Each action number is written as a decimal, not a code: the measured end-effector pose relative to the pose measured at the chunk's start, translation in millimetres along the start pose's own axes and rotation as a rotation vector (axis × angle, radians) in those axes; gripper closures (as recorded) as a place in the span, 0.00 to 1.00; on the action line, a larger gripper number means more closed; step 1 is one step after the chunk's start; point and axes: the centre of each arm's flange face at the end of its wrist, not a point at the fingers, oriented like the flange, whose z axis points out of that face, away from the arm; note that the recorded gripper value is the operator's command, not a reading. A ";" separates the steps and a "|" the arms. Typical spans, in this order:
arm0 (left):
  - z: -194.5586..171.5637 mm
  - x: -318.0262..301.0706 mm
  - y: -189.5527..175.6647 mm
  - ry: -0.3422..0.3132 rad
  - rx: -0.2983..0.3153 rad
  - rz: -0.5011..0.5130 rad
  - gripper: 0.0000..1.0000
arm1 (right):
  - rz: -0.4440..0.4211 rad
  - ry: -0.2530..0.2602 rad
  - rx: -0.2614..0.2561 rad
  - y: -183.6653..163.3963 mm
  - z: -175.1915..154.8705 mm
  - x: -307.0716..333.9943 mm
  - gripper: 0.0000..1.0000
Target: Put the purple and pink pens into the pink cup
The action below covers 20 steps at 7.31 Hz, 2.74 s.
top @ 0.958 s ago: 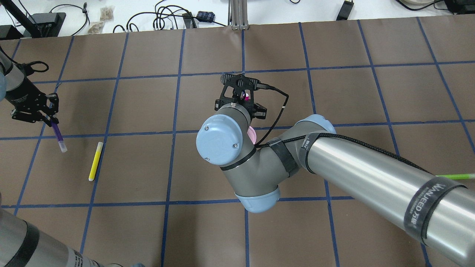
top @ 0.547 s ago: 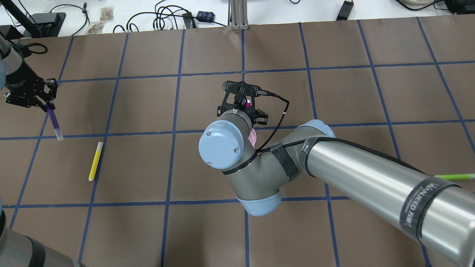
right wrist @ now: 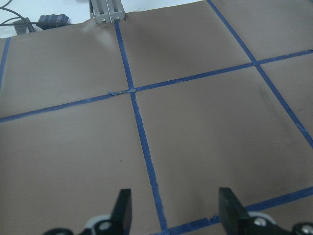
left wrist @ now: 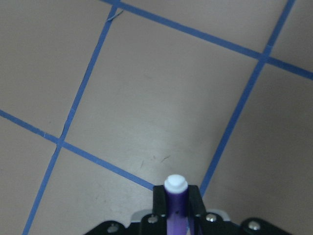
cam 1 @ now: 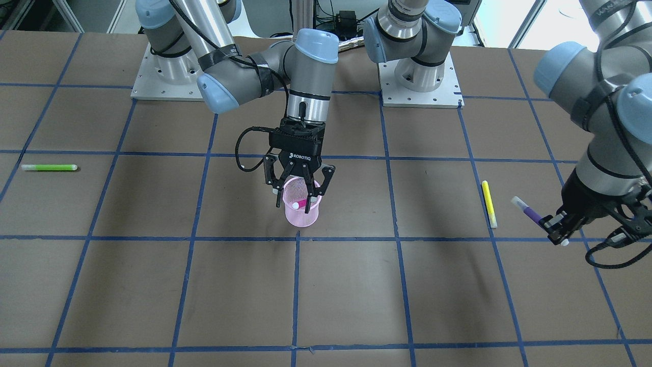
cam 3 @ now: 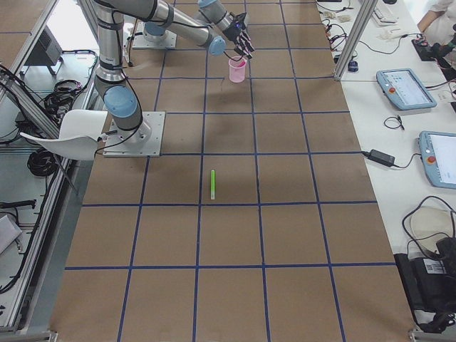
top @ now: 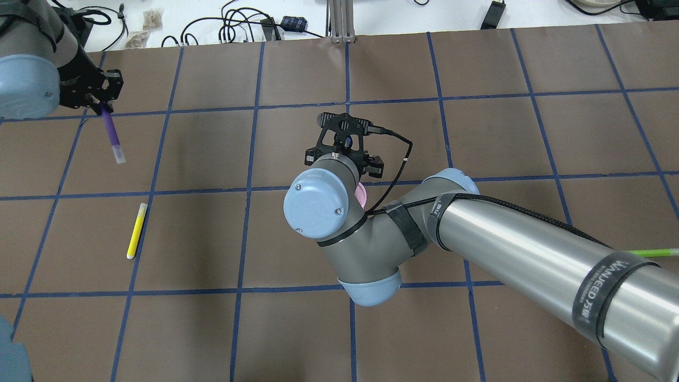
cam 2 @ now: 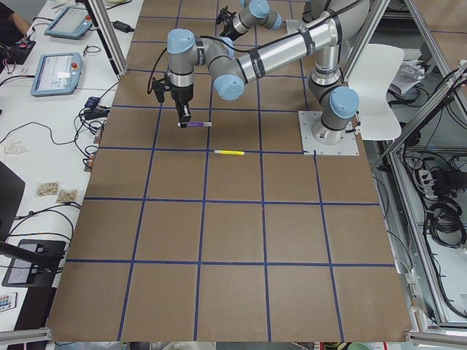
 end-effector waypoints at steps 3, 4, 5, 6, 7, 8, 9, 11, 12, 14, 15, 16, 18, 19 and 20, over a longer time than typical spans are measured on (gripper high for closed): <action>-53.3 80.7 39.2 0.054 0.086 -0.045 1.00 | -0.007 -0.032 -0.096 -57.2 2.5 18.1 0.00; -66.1 106.4 54.8 0.075 0.103 -0.071 1.00 | -0.030 -0.045 -0.161 -84.3 -0.4 39.9 0.00; -77.4 131.4 70.1 0.098 0.120 -0.092 1.00 | -0.055 -0.061 -0.219 -112.0 -4.3 69.5 0.00; -84.8 158.9 87.3 0.113 0.131 -0.112 1.00 | -0.093 -0.069 -0.269 -138.3 -7.3 105.1 0.00; -87.1 188.0 106.9 0.111 0.144 -0.138 1.00 | -0.139 -0.069 -0.315 -158.9 -10.3 140.0 0.00; -86.1 219.4 133.7 0.102 0.162 -0.165 1.00 | -0.187 -0.056 -0.377 -174.2 -14.6 171.9 0.00; -83.6 246.3 162.9 0.103 0.188 -0.195 1.00 | -0.216 -0.040 -0.448 -188.1 -20.6 194.3 0.00; -73.6 283.5 208.8 0.117 0.249 -0.243 1.00 | -0.250 -0.041 -0.597 -223.3 -45.9 212.9 0.00; -68.0 295.3 221.9 0.108 0.274 -0.255 1.00 | -0.277 -0.047 -0.662 -232.3 -59.9 215.8 0.00; -60.3 315.6 244.0 0.068 0.334 -0.258 1.00 | -0.353 -0.069 -0.783 -225.6 -78.4 216.7 0.00; -55.6 324.8 254.3 0.053 0.352 -0.266 1.00 | -0.368 -0.073 -0.815 -219.8 -86.4 218.4 0.00; -51.1 332.5 262.8 0.045 0.359 -0.271 1.00 | -0.360 -0.068 -0.814 -219.0 -90.5 220.1 0.00; -36.9 344.1 273.9 0.029 0.355 -0.281 1.00 | -0.340 -0.063 -0.786 -222.9 -90.7 221.0 0.00; -28.8 349.0 279.6 0.021 0.348 -0.279 1.00 | -0.337 -0.063 -0.782 -223.3 -90.5 220.9 0.00; -22.2 353.1 285.8 0.015 0.340 -0.270 1.00 | -0.336 -0.063 -0.781 -223.3 -90.4 221.1 0.00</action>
